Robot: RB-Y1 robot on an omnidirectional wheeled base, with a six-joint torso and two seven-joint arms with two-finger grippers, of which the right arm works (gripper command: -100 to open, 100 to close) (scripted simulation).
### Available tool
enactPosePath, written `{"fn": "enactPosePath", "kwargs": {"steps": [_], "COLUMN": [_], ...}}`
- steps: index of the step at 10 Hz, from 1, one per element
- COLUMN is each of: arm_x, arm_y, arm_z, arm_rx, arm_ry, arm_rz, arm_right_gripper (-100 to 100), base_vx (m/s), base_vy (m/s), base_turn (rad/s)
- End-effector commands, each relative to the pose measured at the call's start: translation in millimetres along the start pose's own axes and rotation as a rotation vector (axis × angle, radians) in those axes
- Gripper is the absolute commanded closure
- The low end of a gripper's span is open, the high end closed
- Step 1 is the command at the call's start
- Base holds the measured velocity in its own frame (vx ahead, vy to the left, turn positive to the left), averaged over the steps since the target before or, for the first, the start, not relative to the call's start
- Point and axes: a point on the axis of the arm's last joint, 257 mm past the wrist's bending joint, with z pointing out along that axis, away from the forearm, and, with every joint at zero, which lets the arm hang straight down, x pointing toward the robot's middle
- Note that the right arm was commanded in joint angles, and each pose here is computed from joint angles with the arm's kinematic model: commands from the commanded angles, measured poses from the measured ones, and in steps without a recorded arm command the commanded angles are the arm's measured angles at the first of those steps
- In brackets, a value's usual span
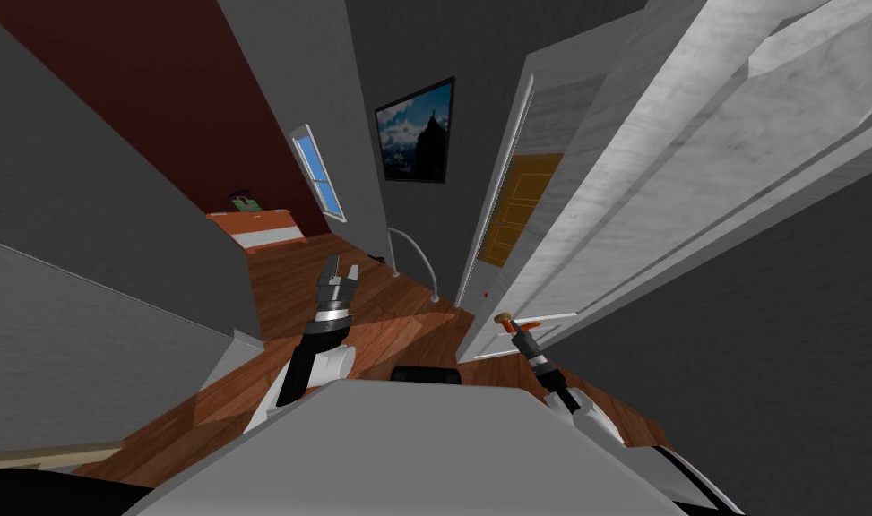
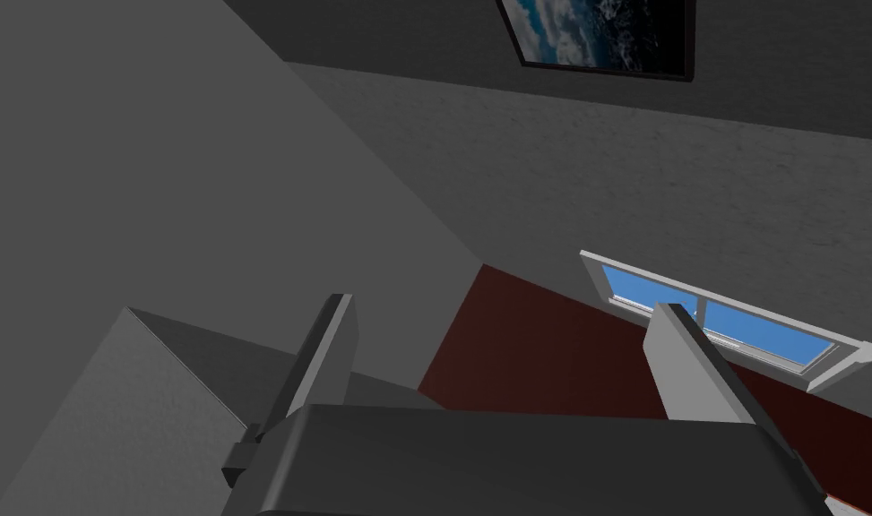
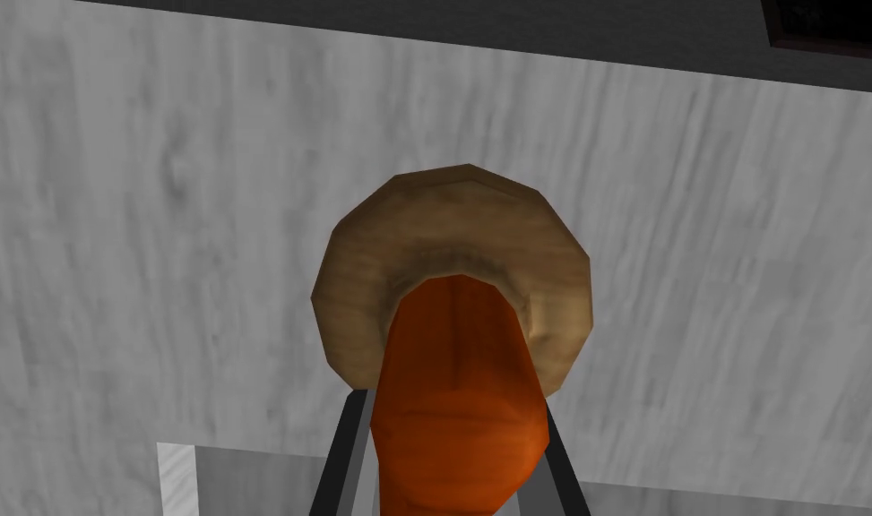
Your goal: Pull the door open
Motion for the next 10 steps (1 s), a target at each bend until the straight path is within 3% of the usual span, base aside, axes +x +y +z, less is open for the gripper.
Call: {"fn": "enactPosePath", "kwargs": {"steps": [1, 8, 10], "arm_x": [-3.6, -8.0, -3.5], "arm_y": [-0.7, 0.7, -0.5], "arm_z": [-6.3, -19.9, -17.9], "arm_rx": [0.004, 0.002, 0.0], "arm_ry": [-0.001, 0.006, 0.012], "arm_rz": [-0.004, -0.008, -0.002], "arm_right_gripper": [100, 100, 100], "base_vx": [-0.191, -0.168, -0.127], "base_vy": [-0.085, -0.087, -0.057], "base_turn": [0.186, 0.141, 0.076]}}
